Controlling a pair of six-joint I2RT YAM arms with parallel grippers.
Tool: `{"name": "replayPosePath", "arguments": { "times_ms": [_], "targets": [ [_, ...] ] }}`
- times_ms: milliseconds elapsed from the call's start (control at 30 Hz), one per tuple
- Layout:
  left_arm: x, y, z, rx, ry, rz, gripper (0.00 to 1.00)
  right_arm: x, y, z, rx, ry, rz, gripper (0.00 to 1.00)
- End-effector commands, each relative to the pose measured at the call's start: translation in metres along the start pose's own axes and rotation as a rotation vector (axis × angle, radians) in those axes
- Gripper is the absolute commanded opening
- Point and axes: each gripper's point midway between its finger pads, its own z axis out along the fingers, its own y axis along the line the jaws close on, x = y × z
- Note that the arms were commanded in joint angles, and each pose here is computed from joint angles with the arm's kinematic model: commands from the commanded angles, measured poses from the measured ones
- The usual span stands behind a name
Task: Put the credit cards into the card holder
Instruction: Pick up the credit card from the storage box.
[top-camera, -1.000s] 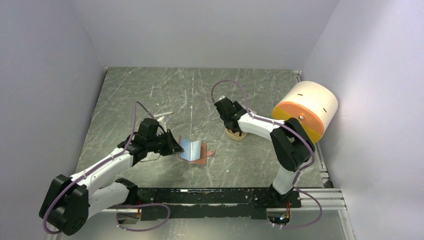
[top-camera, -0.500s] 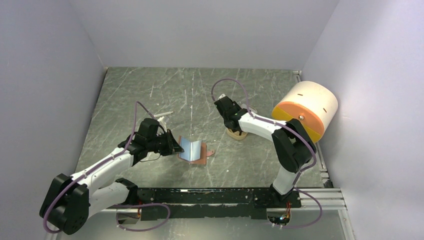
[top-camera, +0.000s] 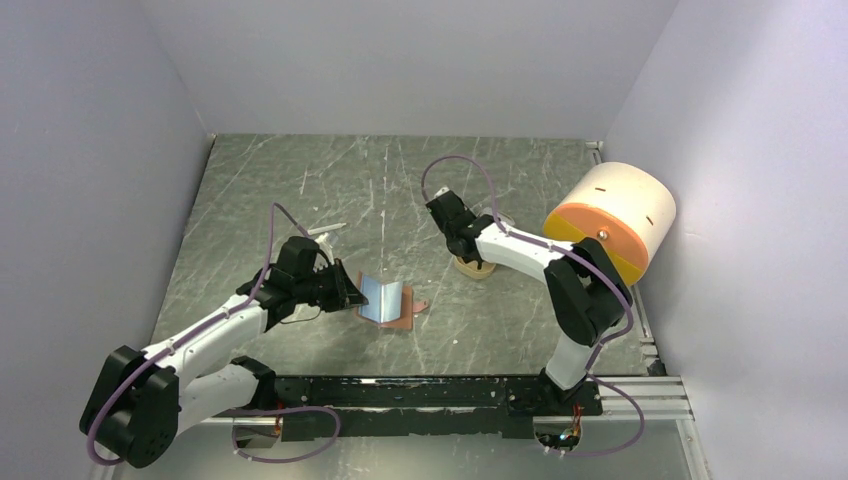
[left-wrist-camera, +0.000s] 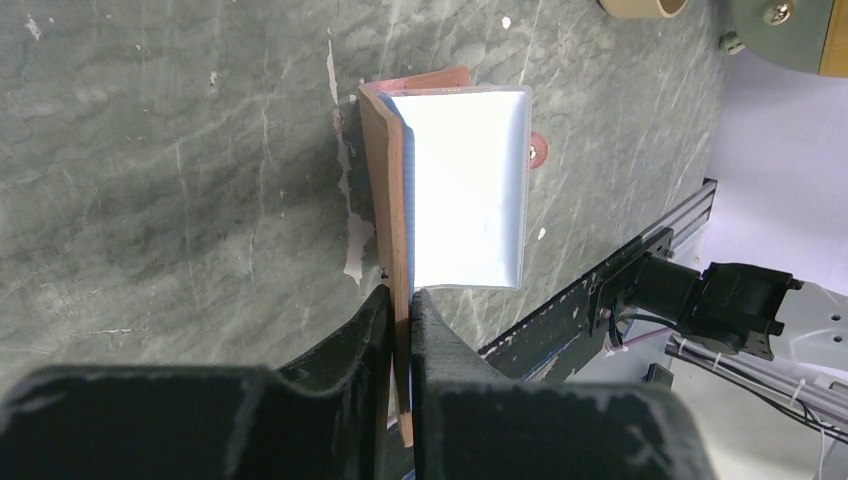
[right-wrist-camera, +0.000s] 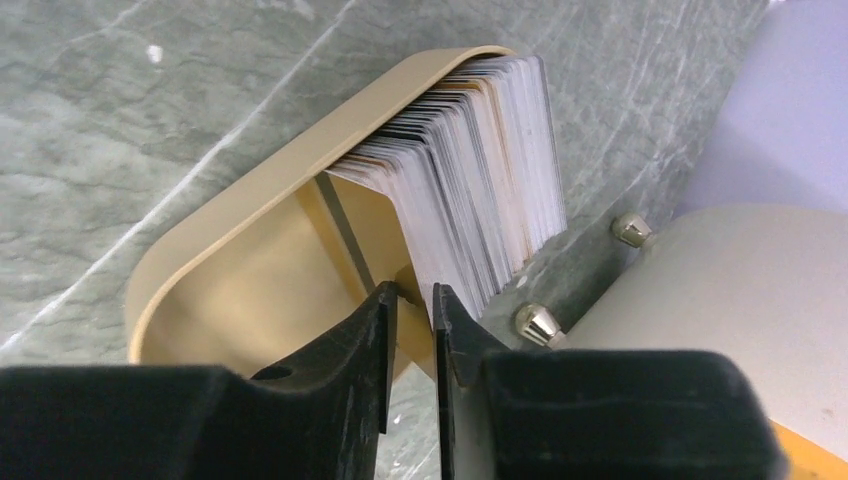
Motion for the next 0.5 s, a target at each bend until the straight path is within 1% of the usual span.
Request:
{"name": "replayPosePath", "arguments": {
  "times_ms": [0, 233, 467],
  "targets": [
    [-0.002, -0.004, 0.001, 0.028, -0.003, -0.004, 0.13, -0.011, 0.009, -0.015, -0.023, -0.028, 0.015, 0.18],
    [-0.002, -0.005, 0.001, 0.032, -0.004, -0.004, 0.13, -0.007, 0.03, -0.028, -0.063, 0.008, -0.002, 0.0],
    [-0.001, -0.002, 0.002, 0.026, -0.009, -0.027, 0.13, -0.005, 0.044, -0.048, -0.133, 0.011, 0.021, 0.0]
  ]
}}
